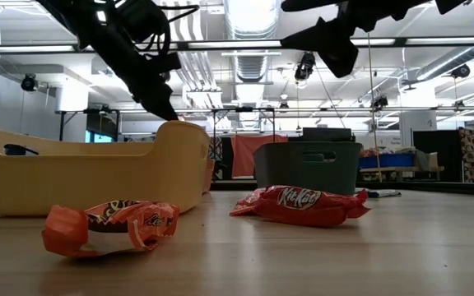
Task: Organize candy in baskets
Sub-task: Put the orange chocolate into the yellow bin
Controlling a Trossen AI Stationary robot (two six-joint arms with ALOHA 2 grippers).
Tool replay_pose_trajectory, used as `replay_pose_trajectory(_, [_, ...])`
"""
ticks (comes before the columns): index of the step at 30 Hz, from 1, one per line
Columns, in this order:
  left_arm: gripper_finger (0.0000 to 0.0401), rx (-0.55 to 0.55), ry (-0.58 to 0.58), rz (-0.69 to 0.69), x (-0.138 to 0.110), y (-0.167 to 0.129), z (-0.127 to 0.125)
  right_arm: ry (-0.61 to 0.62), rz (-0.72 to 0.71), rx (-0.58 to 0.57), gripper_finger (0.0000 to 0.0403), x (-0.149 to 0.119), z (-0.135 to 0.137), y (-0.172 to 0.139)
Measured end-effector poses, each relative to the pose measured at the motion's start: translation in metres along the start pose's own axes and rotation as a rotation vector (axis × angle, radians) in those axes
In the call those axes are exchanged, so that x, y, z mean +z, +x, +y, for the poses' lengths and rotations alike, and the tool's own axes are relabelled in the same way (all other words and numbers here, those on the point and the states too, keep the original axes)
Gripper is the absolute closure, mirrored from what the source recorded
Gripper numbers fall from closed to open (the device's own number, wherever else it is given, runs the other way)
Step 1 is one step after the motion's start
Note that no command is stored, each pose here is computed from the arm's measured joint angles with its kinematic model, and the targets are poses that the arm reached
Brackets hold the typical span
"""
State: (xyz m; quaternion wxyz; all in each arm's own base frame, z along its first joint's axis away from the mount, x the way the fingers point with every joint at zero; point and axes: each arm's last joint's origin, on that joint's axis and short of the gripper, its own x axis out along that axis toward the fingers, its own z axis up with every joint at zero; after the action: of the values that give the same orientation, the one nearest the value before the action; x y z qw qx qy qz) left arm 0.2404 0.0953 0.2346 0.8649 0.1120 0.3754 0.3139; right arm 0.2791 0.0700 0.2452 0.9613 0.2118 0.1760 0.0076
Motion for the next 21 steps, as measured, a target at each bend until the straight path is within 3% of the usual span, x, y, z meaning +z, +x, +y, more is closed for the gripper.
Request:
replay_pose_trajectory(8, [0.0274, -0.024, -0.085, -0.062, 0.009, -0.016, -0.003, 0.202, 0.139, -0.083, 0.0193, -0.014, -0.007, -0.001])
replay_pose_trajectory(11, [0.0273, -0.060, -0.096, -0.116, 0.015, -0.030, -0.009, 0.266, 0.190, -0.066, 0.0193, -0.018, -0.006, -0.002])
replay_pose_trajectory(21, [0.0273, -0.304, -0.103, -0.323, 0.027, -0.089, -0.054, 0.358, 0.397, -0.183, 0.0193, -0.024, 0.013, -0.012])
